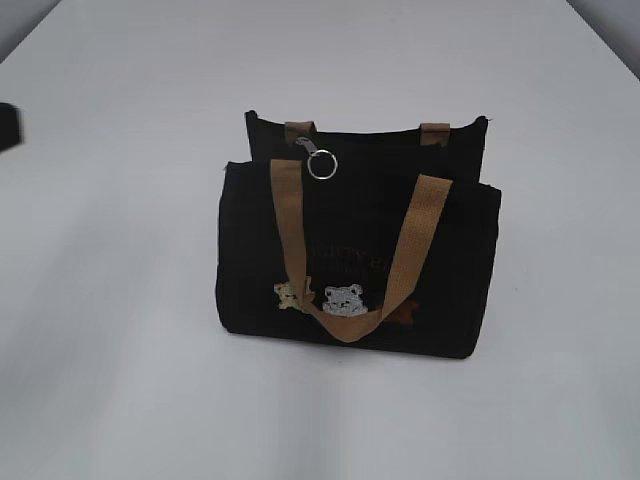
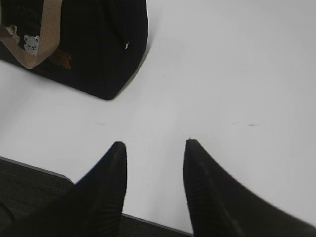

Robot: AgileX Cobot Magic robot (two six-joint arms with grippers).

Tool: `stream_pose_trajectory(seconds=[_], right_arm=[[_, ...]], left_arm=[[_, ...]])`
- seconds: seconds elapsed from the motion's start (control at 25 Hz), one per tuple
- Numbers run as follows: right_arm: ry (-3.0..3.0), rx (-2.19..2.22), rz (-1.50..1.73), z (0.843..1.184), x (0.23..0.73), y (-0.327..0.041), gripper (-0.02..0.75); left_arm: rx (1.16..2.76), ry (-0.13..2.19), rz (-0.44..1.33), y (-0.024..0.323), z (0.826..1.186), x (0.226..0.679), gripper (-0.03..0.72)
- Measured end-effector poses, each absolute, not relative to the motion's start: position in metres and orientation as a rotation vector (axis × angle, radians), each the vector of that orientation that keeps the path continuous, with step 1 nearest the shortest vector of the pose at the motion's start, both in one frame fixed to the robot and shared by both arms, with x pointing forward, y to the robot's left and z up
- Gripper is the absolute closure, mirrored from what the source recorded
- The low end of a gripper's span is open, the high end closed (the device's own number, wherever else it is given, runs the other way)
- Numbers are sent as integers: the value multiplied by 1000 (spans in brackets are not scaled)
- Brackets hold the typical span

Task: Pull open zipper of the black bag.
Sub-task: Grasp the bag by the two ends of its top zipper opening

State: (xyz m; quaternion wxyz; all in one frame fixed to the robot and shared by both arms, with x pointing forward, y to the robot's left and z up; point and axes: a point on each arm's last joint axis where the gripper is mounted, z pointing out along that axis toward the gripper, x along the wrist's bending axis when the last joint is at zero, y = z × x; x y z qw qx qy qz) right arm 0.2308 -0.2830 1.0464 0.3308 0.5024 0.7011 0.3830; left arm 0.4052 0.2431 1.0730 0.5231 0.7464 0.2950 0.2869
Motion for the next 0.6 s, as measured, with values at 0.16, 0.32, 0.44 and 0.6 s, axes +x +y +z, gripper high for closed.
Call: stream_pose_trajectory(seconds=[0.16,0.32,0.44,0.6], right_arm=[[1833,1313,1002,1046,231,-283,429],[1833,1313,1002,1046,231,-283,429],[1833,1314,1003,1046,231,-283,429],[1834,1314,1006,1046,231,-283,429]], left_arm=[[1837,527,567,231,1036,458,354],[1882,486,446,217,1005,498,319],[1927,439,377,201,989,512,307],[2005,370,371,177,977,520,293]])
